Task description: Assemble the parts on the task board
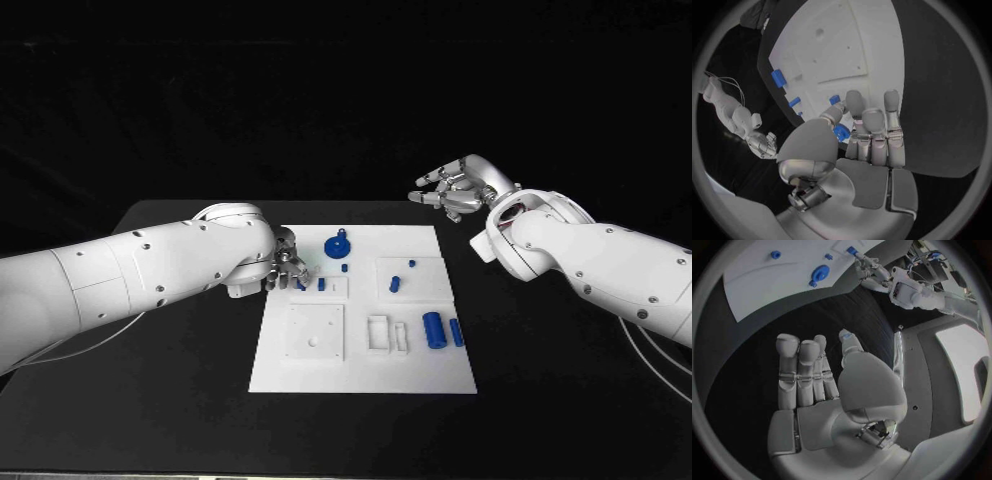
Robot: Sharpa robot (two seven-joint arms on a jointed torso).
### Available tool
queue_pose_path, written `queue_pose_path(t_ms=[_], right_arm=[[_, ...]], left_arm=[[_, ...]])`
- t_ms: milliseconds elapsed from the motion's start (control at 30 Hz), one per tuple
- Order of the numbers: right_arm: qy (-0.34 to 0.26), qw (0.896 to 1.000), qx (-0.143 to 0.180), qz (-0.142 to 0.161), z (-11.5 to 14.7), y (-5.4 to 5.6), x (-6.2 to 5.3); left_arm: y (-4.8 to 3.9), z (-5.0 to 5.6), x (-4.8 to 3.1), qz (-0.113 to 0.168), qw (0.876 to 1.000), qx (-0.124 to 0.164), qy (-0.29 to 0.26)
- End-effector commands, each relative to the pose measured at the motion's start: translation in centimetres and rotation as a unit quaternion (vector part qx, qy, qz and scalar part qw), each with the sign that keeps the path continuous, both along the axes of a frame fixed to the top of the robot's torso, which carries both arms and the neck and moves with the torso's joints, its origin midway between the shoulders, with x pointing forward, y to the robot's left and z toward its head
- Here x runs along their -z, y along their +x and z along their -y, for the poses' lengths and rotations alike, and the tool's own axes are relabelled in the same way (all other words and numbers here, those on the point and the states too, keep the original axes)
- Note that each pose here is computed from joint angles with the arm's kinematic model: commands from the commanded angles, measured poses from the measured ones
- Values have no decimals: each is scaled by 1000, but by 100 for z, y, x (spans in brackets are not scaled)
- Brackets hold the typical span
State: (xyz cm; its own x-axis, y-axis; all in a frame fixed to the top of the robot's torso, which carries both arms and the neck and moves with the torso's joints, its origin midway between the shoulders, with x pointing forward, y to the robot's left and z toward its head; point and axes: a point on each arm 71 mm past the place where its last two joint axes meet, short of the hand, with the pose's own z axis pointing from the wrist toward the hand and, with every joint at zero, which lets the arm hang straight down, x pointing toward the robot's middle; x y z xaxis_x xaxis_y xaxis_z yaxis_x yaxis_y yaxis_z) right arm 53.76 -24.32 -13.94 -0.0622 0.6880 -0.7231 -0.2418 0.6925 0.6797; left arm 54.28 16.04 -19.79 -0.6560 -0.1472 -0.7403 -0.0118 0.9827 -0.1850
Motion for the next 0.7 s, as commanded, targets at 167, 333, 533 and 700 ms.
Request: queue_pose_path(t_ms=[167, 333, 533, 700], right_arm=[[-3, 1000, -7, 2, -6, -6, 3], [-3, 1000, -6, 2, -2, -8, 6], [-4, 1000, -6, 2, 1, -9, 8], [-3, 1000, -6, 2, 3, -9, 11]], left_arm=[[-79, 66, 95, -13, 1000, 19, 3], [-97, 66, 105, -16, 1000, 21, 3], [-112, 64, 117, -19, 1000, 23, 3], [-121, 61, 127, -19, 1000, 23, 2]])
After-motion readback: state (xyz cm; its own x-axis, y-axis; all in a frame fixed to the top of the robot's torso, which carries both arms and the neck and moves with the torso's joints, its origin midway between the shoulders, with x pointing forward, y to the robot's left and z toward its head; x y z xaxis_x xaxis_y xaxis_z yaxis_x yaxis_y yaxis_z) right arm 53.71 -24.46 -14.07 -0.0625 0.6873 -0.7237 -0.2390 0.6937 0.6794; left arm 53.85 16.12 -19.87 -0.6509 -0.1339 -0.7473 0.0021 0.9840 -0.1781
